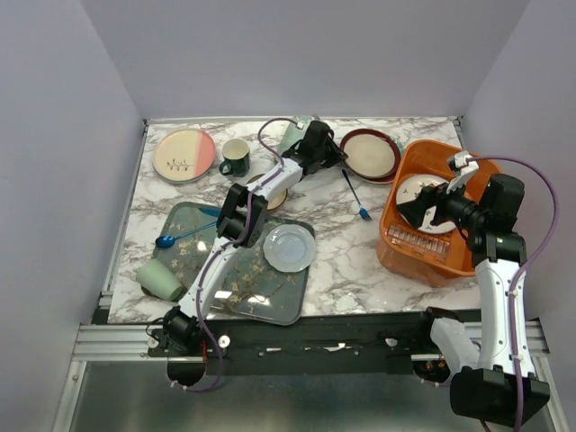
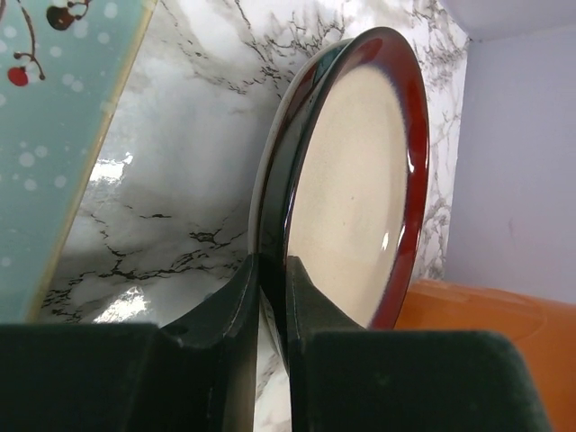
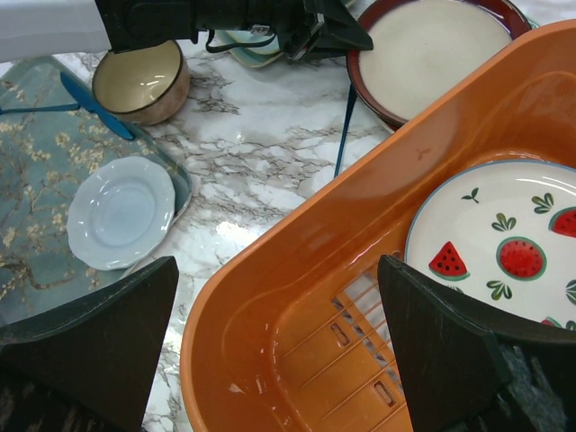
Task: Place the mixed dishes into the plastic bin
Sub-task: Pick up the plate at the center of the board.
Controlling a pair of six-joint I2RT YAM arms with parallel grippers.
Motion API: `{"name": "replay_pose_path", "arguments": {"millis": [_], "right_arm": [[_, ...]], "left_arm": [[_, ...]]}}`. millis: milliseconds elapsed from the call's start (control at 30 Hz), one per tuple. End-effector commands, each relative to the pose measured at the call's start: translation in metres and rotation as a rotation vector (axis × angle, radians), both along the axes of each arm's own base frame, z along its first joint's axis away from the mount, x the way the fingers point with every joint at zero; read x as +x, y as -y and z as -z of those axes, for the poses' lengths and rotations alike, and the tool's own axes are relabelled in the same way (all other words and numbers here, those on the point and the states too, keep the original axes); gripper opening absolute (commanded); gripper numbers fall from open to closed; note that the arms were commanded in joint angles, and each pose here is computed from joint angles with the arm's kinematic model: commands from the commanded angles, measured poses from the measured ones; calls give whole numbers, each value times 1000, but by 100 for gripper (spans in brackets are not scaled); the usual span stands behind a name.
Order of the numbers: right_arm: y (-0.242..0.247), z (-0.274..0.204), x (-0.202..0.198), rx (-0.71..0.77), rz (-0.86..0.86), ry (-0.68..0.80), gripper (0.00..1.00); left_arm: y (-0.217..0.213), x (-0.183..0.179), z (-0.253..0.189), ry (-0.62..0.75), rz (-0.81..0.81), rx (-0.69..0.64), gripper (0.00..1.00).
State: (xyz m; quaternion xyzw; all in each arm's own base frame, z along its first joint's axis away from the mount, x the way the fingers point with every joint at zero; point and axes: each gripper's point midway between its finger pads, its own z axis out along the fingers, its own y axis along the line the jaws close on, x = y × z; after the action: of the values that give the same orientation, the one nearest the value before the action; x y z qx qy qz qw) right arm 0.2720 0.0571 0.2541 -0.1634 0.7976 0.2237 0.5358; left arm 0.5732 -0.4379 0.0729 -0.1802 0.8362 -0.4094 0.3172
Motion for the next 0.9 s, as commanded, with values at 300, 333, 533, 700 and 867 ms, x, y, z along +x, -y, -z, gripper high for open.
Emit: {"name": "replay_pose_path", "arguments": {"millis": [300, 333, 533, 700, 867], "right_arm": [[3, -3, 0, -1, 19, 18, 100], [4, -2, 0, -2, 20, 16, 100], [4, -2, 0, -1, 20, 18, 100], [4, -2, 0, 0, 21, 16, 100], [4, -2, 0, -1, 21, 18, 100]], "left_arm": [[-11, -1, -84, 126, 50, -117, 0], [-11, -1, -88, 131, 53, -121, 0], [-12, -2, -97, 139, 64, -137, 0], [-14, -3, -102, 141, 67, -151, 0], [-16, -2, -114, 154, 64, -182, 0]]}}
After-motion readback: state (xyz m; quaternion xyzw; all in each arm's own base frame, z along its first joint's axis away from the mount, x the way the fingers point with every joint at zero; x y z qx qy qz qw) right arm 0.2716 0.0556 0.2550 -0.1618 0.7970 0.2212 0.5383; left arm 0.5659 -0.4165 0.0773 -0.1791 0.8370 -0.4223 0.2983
